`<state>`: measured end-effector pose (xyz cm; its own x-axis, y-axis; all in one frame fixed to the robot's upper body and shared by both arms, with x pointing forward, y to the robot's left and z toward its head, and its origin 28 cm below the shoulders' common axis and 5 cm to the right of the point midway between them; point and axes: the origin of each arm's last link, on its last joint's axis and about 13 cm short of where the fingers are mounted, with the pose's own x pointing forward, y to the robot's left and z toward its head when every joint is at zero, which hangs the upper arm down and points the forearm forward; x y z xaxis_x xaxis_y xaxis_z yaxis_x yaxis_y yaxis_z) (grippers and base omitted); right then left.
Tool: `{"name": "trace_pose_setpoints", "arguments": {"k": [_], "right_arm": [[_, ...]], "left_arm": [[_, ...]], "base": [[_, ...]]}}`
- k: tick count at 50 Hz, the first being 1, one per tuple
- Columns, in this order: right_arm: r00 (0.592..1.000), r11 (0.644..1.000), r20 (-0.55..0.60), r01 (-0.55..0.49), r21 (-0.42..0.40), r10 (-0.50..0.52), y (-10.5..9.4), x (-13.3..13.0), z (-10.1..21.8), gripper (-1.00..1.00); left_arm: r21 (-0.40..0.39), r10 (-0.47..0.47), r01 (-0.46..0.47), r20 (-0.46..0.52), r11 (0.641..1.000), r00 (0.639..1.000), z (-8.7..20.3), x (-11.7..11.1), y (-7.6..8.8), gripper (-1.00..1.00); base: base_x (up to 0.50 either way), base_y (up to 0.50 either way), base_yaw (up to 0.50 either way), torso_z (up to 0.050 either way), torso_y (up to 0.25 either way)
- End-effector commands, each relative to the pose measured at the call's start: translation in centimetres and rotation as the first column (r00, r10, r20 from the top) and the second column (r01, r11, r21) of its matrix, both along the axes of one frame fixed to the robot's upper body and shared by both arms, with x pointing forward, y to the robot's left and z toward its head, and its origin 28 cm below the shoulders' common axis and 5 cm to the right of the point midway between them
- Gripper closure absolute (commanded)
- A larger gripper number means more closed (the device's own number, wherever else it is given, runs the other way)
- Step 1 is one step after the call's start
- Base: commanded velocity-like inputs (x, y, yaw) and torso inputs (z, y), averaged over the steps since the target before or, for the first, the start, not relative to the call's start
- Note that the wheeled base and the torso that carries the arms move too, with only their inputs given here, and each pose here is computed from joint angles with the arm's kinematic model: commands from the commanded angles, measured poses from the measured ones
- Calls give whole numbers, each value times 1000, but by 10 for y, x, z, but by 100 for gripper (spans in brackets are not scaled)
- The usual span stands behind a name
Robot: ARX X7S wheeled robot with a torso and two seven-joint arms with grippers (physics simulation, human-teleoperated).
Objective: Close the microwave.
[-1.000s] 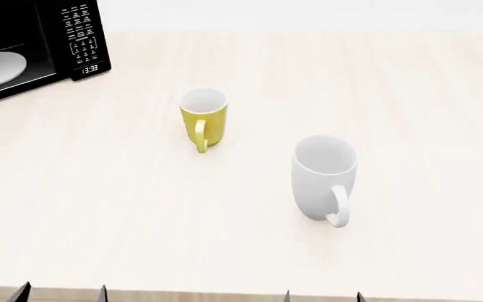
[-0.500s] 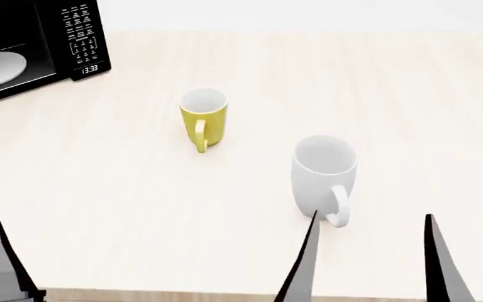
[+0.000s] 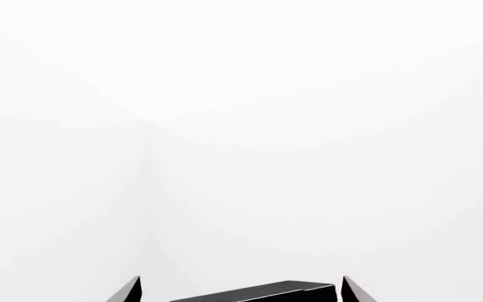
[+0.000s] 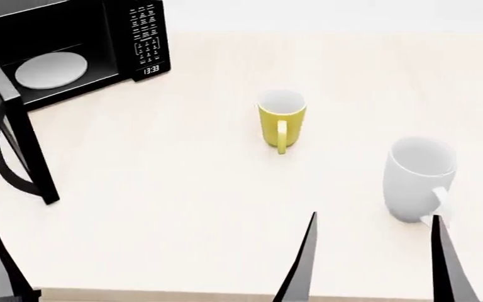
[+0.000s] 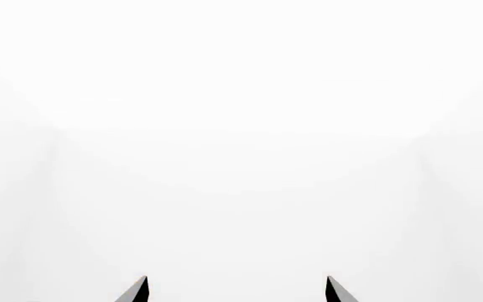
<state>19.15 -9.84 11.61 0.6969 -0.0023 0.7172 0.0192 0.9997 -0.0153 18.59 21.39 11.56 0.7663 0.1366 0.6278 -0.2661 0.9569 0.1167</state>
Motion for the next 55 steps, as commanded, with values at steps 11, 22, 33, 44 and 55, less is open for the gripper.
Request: {"name": "trace_pose_setpoints", "arguments": {"k": [11, 22, 33, 44, 55], "right_arm": [[1000, 1000, -1, 7, -18, -7, 0, 0, -2, -100], [1000, 1000, -6, 3, -18, -3, 0, 0, -3, -100], [1000, 1000, -11, 0, -18, 0, 1, 0, -3, -100], [999, 998, 23, -41, -40, 42, 5, -5, 0, -100], [997, 996, 1, -81, -23, 81, 5, -6, 0, -100]], "left_arm": [[8, -2, 2, -2, 1000, 1000, -1, -1, -2, -100], [10, -2, 2, -5, 1000, 1000, -2, 0, -2, -100], [11, -6, 6, -7, 1000, 1000, -3, -1, -2, -100], [12, -13, 13, -14, 1000, 1000, -5, 0, -3, -100], [15, -19, 20, -17, 1000, 1000, -5, -1, -4, -100]], "base": [[0, 500, 0, 0, 0], [0, 500, 0, 0, 0], [0, 500, 0, 0, 0], [0, 144, 0, 0, 0], [433, 0, 0, 0, 0]]}}
